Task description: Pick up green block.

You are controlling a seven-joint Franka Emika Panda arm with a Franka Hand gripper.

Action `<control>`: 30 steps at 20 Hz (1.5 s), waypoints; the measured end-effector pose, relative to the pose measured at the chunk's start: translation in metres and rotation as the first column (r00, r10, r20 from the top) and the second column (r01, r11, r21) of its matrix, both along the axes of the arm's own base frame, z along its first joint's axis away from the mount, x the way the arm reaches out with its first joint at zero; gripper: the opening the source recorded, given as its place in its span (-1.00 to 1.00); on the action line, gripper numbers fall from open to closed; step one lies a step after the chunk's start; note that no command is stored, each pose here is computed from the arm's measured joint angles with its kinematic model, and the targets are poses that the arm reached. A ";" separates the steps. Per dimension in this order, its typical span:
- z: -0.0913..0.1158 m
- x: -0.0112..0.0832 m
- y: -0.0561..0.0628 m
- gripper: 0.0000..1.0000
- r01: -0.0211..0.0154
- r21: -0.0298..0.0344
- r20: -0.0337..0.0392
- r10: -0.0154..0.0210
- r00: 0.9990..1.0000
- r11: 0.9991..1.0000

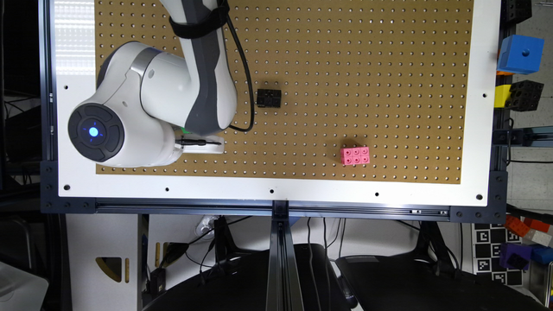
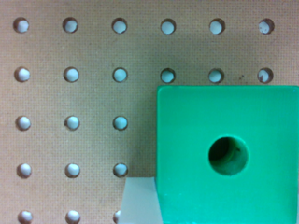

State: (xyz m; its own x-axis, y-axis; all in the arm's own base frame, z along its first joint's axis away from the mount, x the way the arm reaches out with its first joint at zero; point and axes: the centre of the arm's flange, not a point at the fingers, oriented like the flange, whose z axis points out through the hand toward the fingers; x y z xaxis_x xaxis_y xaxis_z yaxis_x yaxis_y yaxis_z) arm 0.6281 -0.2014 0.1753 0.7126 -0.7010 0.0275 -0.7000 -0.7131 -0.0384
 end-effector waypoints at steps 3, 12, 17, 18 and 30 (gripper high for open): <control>0.000 0.0000 0.000 -1.00 0.000 0.000 0.000 0.000 1.000 1.000; 0.024 0.0009 -0.001 -1.00 0.000 0.000 -0.005 0.000 1.000 1.000; 0.051 0.0013 -0.001 -1.00 -0.001 -0.001 -0.009 0.001 1.000 1.000; 0.057 0.0011 -0.001 -1.00 -0.001 -0.001 -0.010 0.001 1.000 1.000; 0.128 -0.0029 0.000 -1.00 -0.003 -0.008 -0.006 0.003 1.000 1.000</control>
